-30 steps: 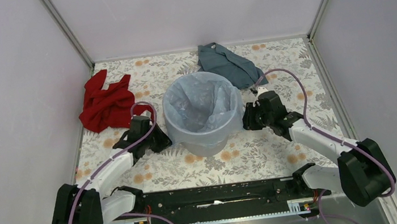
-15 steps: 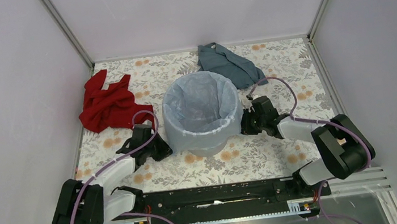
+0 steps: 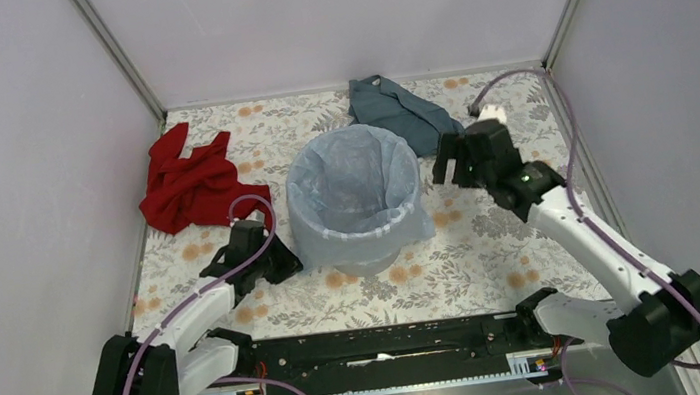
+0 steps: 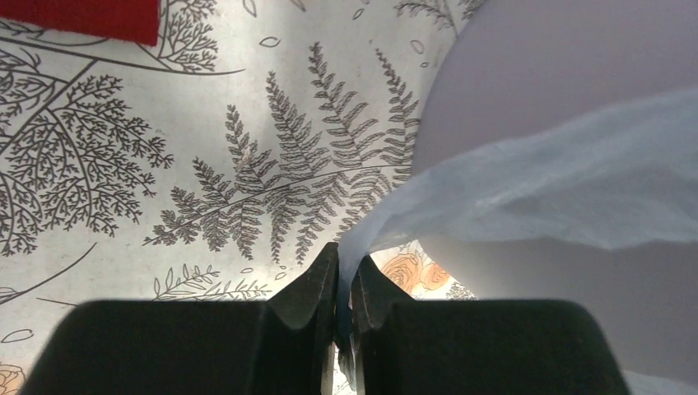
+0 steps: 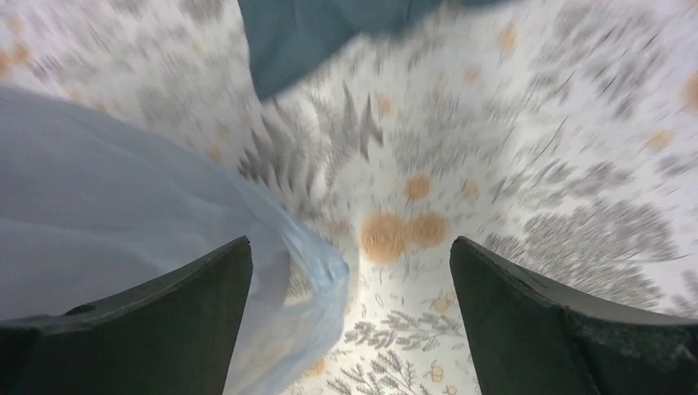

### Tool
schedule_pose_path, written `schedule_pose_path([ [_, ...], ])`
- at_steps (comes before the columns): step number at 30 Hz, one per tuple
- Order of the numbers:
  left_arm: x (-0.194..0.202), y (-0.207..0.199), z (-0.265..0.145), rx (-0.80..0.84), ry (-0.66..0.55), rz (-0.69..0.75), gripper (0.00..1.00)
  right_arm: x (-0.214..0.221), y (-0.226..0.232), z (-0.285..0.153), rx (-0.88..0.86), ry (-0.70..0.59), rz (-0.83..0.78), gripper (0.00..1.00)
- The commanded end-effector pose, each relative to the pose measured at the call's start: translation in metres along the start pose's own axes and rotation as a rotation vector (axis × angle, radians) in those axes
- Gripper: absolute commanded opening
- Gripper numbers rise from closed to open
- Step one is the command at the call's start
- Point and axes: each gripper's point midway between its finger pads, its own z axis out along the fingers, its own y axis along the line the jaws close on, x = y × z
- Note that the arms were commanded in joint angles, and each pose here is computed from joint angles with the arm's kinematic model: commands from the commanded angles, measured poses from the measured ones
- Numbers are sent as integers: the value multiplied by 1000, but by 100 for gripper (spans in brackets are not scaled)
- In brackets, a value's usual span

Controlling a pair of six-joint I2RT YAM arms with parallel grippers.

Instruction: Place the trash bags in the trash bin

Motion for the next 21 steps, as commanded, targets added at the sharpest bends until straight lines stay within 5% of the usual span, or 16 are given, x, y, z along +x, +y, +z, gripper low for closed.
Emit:
schedule_pose_path([
  [1, -7, -7, 4, 20, -7, 26, 12, -82, 5, -65, 67, -175, -110, 97],
  [4, -9, -12, 2, 44, -20, 25, 12, -115, 78, -99, -128, -211, -257, 100],
  [9, -10, -18, 0, 68, -17, 36, 14, -72, 185, -90, -343, -23, -425, 99],
  [11, -9, -18, 0, 70, -15, 36, 14, -52, 216, -87, -385, -6, -471, 90],
  [15, -7, -19, -3, 84, -16, 44, 15, -27, 243, -56, -408, 38, -488, 66],
  [18, -5, -20, -4, 96, -9, 53, 15, -35, 250, -25, -350, -53, -461, 62],
  [21, -5, -19, -4, 94, -12, 51, 15, -56, 250, 3, -261, -208, -410, 70],
])
